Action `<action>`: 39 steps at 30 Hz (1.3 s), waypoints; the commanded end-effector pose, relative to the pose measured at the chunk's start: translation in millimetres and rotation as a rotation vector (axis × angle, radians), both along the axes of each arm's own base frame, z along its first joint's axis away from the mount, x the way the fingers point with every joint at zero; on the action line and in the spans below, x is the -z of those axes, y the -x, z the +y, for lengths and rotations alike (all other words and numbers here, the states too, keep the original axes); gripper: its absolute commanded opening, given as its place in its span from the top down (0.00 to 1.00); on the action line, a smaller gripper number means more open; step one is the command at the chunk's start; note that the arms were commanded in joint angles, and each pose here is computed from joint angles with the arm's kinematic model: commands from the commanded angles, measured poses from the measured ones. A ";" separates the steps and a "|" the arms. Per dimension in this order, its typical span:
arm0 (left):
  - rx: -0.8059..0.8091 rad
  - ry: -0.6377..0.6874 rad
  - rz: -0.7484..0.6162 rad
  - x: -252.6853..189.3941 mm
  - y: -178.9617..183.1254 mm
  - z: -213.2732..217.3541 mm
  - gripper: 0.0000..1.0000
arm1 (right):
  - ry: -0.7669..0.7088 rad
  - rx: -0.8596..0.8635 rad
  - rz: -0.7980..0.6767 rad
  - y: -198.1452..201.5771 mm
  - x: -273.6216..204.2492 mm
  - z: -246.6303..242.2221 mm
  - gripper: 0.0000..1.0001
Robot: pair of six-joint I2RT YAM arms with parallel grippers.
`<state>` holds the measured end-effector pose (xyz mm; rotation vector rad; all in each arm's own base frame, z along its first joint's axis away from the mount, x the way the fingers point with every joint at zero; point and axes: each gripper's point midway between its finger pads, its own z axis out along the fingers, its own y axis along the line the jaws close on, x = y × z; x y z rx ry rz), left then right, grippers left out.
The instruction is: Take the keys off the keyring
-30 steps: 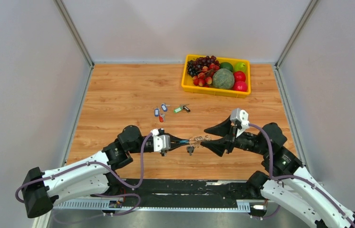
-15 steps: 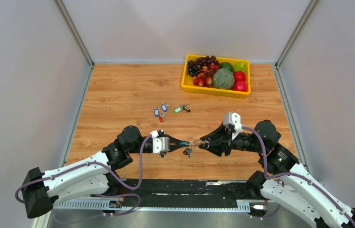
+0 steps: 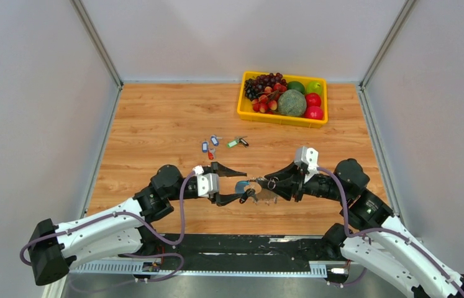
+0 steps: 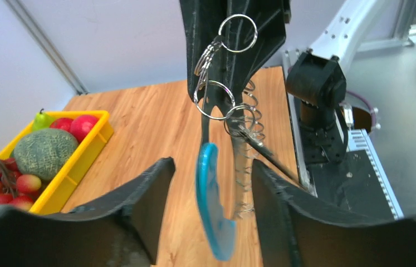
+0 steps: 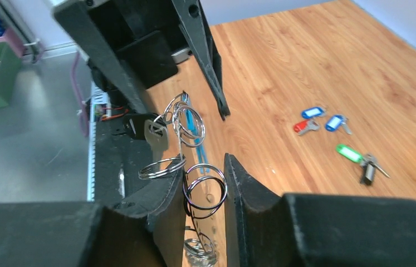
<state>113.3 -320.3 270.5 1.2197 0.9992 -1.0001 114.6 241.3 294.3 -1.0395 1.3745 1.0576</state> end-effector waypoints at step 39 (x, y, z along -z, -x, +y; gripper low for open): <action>-0.286 0.276 0.201 -36.6 -81.2 -9.1 0.00 | 0.222 0.388 -0.954 -108.7 -112.0 -22.2 1.00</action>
